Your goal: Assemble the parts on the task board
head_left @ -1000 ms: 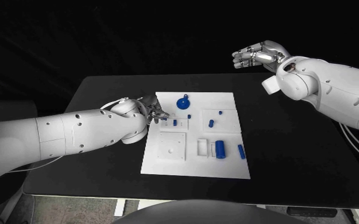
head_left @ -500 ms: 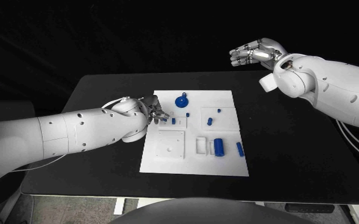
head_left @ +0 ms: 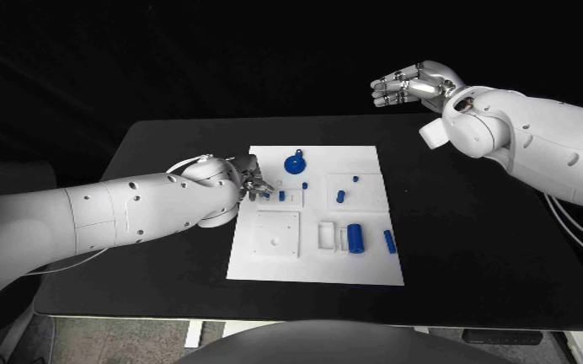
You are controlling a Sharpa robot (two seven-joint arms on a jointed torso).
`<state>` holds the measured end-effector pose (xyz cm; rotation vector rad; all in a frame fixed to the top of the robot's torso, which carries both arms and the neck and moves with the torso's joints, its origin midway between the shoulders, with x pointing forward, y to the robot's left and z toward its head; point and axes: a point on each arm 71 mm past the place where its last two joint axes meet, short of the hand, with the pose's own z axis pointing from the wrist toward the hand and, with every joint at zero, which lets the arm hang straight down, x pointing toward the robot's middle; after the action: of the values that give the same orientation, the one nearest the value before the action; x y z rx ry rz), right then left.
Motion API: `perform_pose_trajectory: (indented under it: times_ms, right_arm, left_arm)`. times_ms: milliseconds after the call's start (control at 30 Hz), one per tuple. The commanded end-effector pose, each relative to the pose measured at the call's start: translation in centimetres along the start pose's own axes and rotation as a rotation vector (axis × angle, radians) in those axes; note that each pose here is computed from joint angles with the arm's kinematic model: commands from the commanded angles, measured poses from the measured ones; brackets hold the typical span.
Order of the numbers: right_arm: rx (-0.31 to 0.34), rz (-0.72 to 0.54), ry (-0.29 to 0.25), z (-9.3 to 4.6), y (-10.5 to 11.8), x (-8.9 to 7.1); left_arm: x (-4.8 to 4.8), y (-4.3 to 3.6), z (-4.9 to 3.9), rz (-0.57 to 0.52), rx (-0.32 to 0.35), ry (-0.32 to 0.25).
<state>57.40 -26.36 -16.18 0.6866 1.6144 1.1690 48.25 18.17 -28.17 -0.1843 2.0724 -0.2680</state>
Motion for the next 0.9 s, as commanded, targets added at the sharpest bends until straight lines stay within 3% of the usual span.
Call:
perform_pose_trajectory:
  times_ms: [33, 900]
  right_arm:
    - [-0.003, 0.000, 0.010, 0.06, 0.10, 0.20]
    - [-0.002, 0.016, 0.031, 0.08, 0.14, 0.66]
  left_arm:
    - [0.18, -0.37, 0.08, 0.030, 0.029, 0.013]
    - [0.50, 0.07, 0.40, 0.017, 0.029, -0.020]
